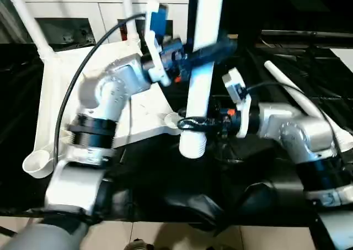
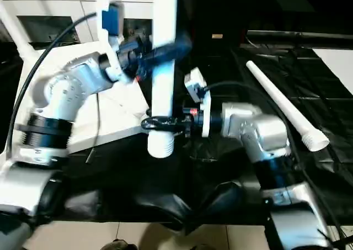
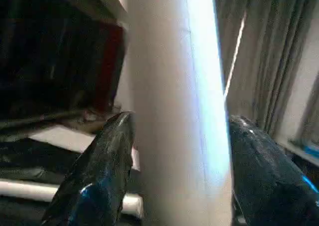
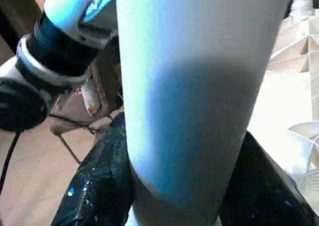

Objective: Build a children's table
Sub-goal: Pick table leg

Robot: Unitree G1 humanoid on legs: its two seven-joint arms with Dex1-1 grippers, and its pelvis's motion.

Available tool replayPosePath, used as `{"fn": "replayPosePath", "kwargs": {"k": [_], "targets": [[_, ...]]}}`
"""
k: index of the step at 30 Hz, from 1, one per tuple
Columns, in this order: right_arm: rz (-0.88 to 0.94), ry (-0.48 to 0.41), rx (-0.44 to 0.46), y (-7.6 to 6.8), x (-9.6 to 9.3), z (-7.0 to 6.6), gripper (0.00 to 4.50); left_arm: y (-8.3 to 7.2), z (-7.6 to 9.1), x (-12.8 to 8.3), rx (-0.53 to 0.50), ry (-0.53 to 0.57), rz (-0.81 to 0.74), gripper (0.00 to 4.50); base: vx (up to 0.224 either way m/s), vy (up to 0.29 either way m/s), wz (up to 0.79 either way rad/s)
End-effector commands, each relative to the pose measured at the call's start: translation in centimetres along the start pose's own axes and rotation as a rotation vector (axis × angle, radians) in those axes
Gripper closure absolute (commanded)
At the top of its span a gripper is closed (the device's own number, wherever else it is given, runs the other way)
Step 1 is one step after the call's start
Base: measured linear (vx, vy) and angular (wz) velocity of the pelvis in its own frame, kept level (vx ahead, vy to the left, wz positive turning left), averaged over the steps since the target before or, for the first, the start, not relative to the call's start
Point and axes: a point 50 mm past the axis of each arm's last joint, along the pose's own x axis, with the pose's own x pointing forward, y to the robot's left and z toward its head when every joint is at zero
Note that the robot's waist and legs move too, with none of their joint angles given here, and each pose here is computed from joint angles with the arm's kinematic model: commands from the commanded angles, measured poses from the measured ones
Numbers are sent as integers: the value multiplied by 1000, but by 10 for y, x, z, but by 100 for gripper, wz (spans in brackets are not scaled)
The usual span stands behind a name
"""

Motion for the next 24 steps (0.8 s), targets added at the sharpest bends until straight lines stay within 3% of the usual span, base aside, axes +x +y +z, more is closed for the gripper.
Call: {"fn": "replayPosePath", "kwargs": {"k": [1, 4, 8, 9, 10, 12, 13, 15, 16, 17, 18, 20, 21, 24], "targets": [[9, -64, -42, 4, -2, 11, 264, 2, 7, -4, -49, -142, 1, 153, 0, 0, 0], [-3, -97, -44, 4, -3, 13, 264, 1, 11, -3, -86, -240, -18, 153, 0, 0, 0], [-31, -211, -44, 2, -7, 22, 264, 6, 23, -6, -225, -545, -10, 153, 0, 0, 0], [-33, -216, -44, 2, -7, 22, 264, 6, 23, -7, -232, -560, -7, 153, 0, 0, 0], [-47, -256, -46, 1, -8, 26, 264, 12, 26, -11, -285, -685, 40, 153, 0, 0, 0], [-69, -292, -47, 0, -9, 28, 264, 18, 28, -16, -324, -786, 102, 153, 0, 0, 0], [-76, -300, -47, 0, -10, 29, 264, 20, 28, -18, -333, -809, 120, 153, 0, 0, 0], [-200, -363, -61, -7, -14, 32, 264, 34, 23, -26, -345, -799, 363, 153, 0, 0, 0], [-255, -377, -73, -10, -16, 33, 264, 38, 20, -29, -272, -729, 472, 153, 0, 0, 0], [-360, -362, -109, -16, -18, 32, 264, 41, 13, -30, -161, -561, 575, 153, 0, 0, 0], [-511, -313, -167, -23, -21, 29, 264, 40, -2, -33, 110, -194, 661, 153, 0, 0, 0], [-610, -306, -200, -26, -22, 28, 264, 38, -12, -43, 247, -4, 701, 153, 0, 0, 0], [-699, -315, -213, -30, -23, 27, 264, 40, -18, -59, 304, 124, 799, 153, 0, 0, 0], [-795, -323, -216, -35, -25, 25, 264, 40, -25, -74, 355, 241, 787, 153, 0, 0, 0]]}}
